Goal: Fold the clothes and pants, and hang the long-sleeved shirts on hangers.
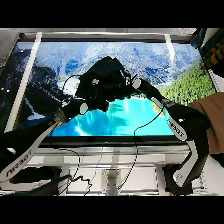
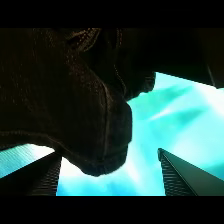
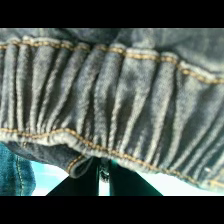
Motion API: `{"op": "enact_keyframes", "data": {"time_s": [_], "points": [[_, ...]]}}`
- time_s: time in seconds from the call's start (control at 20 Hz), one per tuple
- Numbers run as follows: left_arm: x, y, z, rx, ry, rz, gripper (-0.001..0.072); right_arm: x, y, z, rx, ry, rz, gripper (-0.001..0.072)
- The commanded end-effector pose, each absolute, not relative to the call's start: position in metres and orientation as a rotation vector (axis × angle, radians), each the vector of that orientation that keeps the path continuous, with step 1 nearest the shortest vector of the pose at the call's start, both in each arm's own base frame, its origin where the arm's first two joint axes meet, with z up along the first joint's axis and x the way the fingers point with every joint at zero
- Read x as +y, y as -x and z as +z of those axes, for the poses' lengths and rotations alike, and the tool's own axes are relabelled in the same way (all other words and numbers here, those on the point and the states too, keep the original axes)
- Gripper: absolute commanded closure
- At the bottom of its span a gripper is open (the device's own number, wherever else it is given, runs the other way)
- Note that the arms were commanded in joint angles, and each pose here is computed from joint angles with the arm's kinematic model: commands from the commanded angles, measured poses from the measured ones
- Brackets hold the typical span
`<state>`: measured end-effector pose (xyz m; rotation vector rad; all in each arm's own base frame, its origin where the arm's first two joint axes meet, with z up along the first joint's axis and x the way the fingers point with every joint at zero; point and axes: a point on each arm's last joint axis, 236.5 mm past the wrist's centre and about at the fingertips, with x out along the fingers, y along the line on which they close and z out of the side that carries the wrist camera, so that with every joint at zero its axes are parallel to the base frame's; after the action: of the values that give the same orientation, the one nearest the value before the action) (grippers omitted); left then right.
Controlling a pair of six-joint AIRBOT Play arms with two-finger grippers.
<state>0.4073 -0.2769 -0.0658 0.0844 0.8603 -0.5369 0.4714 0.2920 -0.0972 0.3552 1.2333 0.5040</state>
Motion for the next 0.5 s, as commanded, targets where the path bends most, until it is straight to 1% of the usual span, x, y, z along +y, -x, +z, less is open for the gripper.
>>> {"op": "enact_keyframes", "data": {"time_s": [0.0,0.05,0.1,0.15,0.2,0.25,0.35,0.45], "points": [[-0.282,-0.423,-0.076,0.824,-0.092,-0.523,0.0086,0.292,-0.473,-0.096,1.227,-0.357,0.503,0.0675],[-0.280,-0.429,-0.076,0.827,-0.091,-0.513,0.0170,0.292,-0.473,-0.096,1.227,-0.358,0.503,0.0675],[-0.279,-0.437,-0.073,0.818,-0.073,-0.500,0.0302,0.292,-0.473,-0.096,1.229,-0.360,0.504,0.0675],[-0.279,-0.444,-0.067,0.808,-0.056,-0.491,0.0486,0.292,-0.472,-0.096,1.232,-0.360,0.505,0.0675],[-0.276,-0.452,-0.059,0.790,-0.047,-0.483,0.0646,0.292,-0.471,-0.096,1.236,-0.359,0.506,0.0675],[-0.274,-0.459,-0.052,0.774,-0.045,-0.477,0.0686,0.292,-0.470,-0.096,1.238,-0.359,0.507,0.0675],[-0.265,-0.473,-0.033,0.736,-0.050,-0.463,0.0687,0.292,-0.471,-0.093,1.235,-0.357,0.509,0.0675],[-0.242,-0.483,-0.011,0.703,-0.103,-0.436,0.0687,0.281,-0.479,-0.079,1.200,-0.353,0.499,0.0675]]}}
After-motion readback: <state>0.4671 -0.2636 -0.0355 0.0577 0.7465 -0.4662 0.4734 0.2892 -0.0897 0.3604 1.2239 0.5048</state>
